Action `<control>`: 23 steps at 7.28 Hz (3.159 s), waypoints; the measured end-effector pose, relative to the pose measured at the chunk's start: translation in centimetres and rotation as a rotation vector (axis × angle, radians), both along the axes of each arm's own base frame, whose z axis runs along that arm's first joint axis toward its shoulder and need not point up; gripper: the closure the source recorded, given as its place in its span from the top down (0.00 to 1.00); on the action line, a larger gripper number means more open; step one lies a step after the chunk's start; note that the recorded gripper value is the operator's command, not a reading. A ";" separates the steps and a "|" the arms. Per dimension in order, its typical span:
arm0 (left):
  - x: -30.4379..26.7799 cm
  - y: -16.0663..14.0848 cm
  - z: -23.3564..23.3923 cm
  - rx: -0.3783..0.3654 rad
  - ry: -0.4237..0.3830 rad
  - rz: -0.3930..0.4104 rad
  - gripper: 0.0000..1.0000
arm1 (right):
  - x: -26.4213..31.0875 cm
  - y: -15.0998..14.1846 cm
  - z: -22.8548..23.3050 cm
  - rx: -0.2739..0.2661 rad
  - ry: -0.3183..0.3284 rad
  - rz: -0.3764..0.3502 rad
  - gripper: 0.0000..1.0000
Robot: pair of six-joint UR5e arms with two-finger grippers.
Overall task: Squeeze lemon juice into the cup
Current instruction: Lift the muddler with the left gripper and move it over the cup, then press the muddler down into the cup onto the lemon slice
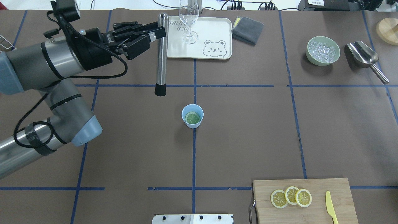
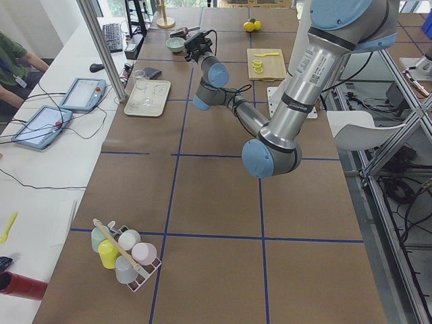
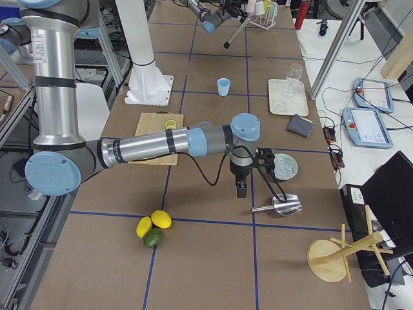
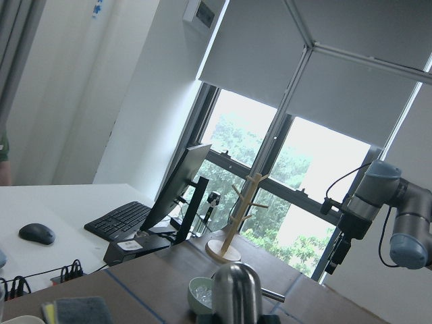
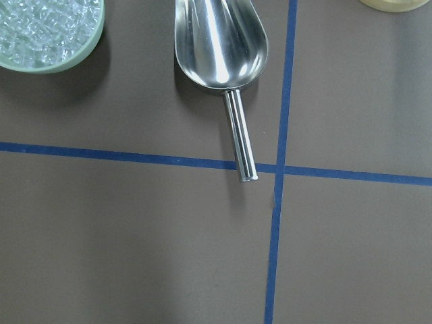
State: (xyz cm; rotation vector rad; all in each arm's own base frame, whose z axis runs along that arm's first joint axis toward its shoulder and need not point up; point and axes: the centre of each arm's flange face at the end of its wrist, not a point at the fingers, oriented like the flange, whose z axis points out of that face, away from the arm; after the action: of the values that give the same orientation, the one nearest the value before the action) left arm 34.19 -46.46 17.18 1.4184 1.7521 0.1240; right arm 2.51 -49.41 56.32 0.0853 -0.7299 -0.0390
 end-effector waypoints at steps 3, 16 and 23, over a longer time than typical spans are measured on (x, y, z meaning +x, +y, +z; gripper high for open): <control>7.1 2.4 0.5 0.097 0.083 -0.064 0.00 | 2.1 1.9 1.6 -0.006 -0.045 0.004 1.00; 17.7 6.5 7.6 0.081 -0.071 -0.289 0.00 | 2.5 2.2 2.1 -0.009 -0.038 0.009 1.00; 16.8 6.9 5.3 0.079 -0.021 -0.298 0.00 | 2.5 2.2 2.0 -0.008 -0.037 0.010 1.00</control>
State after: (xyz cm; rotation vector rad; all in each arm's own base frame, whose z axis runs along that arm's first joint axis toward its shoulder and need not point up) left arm 51.01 -39.52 22.46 1.7124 1.5132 0.0476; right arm 5.04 -47.22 58.31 0.0826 -0.7668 -0.0249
